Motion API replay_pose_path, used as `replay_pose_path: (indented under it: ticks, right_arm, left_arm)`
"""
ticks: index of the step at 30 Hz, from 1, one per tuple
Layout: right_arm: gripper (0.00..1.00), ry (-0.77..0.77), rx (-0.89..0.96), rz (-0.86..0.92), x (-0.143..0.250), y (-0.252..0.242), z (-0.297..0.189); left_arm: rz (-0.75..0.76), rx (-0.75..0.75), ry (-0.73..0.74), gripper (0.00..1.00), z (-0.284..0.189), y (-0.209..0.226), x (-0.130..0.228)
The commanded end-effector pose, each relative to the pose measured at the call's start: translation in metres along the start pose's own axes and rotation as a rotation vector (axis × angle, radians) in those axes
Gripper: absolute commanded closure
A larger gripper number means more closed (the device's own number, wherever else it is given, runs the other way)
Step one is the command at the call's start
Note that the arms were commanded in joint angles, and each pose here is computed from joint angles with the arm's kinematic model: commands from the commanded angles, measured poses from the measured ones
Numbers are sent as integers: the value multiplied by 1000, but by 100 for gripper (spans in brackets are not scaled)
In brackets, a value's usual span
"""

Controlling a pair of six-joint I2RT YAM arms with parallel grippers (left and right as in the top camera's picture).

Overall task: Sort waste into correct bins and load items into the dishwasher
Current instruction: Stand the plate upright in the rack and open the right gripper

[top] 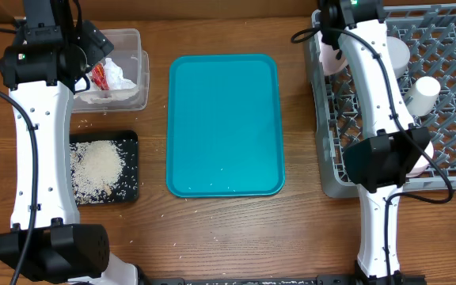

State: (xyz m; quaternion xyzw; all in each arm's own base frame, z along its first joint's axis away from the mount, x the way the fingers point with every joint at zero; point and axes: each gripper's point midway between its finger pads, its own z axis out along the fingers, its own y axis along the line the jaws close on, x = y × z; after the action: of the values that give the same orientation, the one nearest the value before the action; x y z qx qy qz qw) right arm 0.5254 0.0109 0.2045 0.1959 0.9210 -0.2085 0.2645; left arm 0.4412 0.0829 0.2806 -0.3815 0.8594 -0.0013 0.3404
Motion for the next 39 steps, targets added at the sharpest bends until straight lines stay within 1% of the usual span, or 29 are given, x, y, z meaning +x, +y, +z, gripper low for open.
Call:
replay_pose_path:
  ticks: [1, 3, 4, 5, 9, 12, 13, 16, 20, 23, 28, 31, 34, 36, 39]
  right_arm:
    - [22, -7, -132, 50, -11, 4, -30]
    - [5, -1, -196, 68, -14, 3, -46]
    - [0, -1, -239, 83, -17, -1, -58]
    - [0, -2, -295, 108, -21, -12, -78]
    - [0, -7, -385, 149, -24, -40, -117]
    - [0, -29, -502, 112, -24, -44, -149]
    - [2, -38, -539, 92, -24, -44, -159]
    - [2, -61, -661, -9, -17, -37, -188]
    - [0, -56, -660, -33, -7, -48, -201]
    - [0, 1, -637, -49, 14, -60, -202]
    - [0, 124, -584, -85, 69, -86, -200]
    - [0, 156, -566, -84, 103, -109, -208]
    - [0, 111, -566, -72, 130, -139, -227]
    - [0, 1, -609, -37, 140, -160, -249]
    - [0, -85, -642, -9, 150, -177, -267]
  left_arm:
    - [-2, 4, 3, 0, 1, -1, 0]
    - [-2, 4, 3, 0, 1, -1, 0]
    - [-2, 4, 3, 0, 1, -1, 0]
    - [-2, 4, 3, 0, 1, -1, 0]
    - [-2, 4, 3, 0, 1, -1, 0]
    - [-2, 4, 3, 0, 1, -1, 0]
    - [-2, 4, 3, 0, 1, -1, 0]
    - [-2, 4, 3, 0, 1, -1, 0]
    - [-2, 4, 3, 0, 1, -1, 0]
    - [-2, 4, 3, 0, 1, -1, 0]
    - [-2, 4, 3, 0, 1, -1, 0]
    - [-2, 5, 3, 0, 1, -2, 0]
    - [-2, 4, 3, 0, 1, -1, 0]
    - [-2, 4, 3, 0, 1, -1, 0]
    - [-2, 4, 3, 0, 1, -1, 0]
